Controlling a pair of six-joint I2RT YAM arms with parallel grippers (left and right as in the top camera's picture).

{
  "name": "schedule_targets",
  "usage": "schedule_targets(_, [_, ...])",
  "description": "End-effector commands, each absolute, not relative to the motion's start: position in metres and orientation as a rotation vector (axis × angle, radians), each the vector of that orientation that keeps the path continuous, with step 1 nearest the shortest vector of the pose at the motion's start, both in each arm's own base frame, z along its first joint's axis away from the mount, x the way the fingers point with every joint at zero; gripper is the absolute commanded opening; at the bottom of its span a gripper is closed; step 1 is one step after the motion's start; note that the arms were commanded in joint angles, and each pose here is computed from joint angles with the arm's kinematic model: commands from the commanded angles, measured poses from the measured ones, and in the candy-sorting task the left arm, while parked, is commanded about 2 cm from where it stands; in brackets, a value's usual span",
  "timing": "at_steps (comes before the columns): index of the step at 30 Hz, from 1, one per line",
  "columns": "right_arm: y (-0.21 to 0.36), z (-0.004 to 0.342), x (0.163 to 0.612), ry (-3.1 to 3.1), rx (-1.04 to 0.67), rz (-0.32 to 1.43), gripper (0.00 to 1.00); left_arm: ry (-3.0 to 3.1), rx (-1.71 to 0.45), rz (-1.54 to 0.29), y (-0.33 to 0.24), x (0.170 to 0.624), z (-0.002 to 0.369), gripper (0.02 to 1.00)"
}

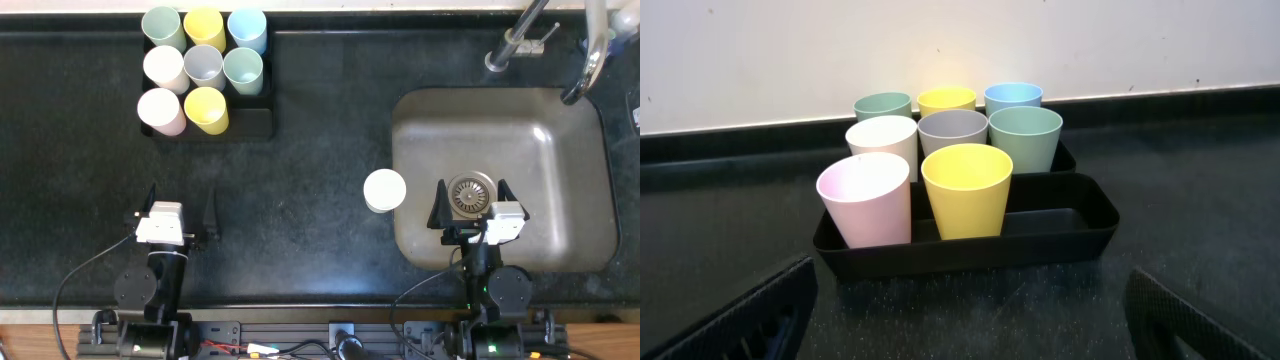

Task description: Store Cups

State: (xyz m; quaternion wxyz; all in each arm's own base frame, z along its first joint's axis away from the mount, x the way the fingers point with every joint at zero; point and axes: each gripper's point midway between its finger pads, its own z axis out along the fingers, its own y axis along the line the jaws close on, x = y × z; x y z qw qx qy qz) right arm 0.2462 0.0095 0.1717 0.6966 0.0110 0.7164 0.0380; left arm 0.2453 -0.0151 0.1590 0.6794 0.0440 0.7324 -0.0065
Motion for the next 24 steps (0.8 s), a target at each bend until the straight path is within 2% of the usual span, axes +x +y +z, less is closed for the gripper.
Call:
schedule_targets(1, [0.009,0.179,0.245,1.573,0.022,0.081,0.998,1.643,0.103,-0.001,-0.014,0.245,0.157,0.998])
schedule_targets(9, [0.009,0.267,0.229,1.633,0.021,0.085,0.998,1.643,0.103,-0.001,-0.014,0.245,0.157,0.998])
schedule_targets(13, [0.009,0.29,0.244,1.893,0.026,0.075,0.996,1.643,0.103,-0.001,-0.014,0.245,0.157,0.998])
schedule_targets(17, [0.018,0.299,0.287,2.105,0.002,0.069,0.998,1.643,0.103,-0.001,-0.014,0.245,0.157,0.998])
schedule_targets(21, [0.04,0.279,0.318,2.32,-0.106,0.007,0.998,1.643,0.103,-0.001,-0.014,0.245,0.157,0.998])
schedule_targets(24, [0.057,0.246,0.319,2.469,-0.353,-0.091,0.998,1.643,0.103,-0.001,-0.014,0.245,0.157,0.998])
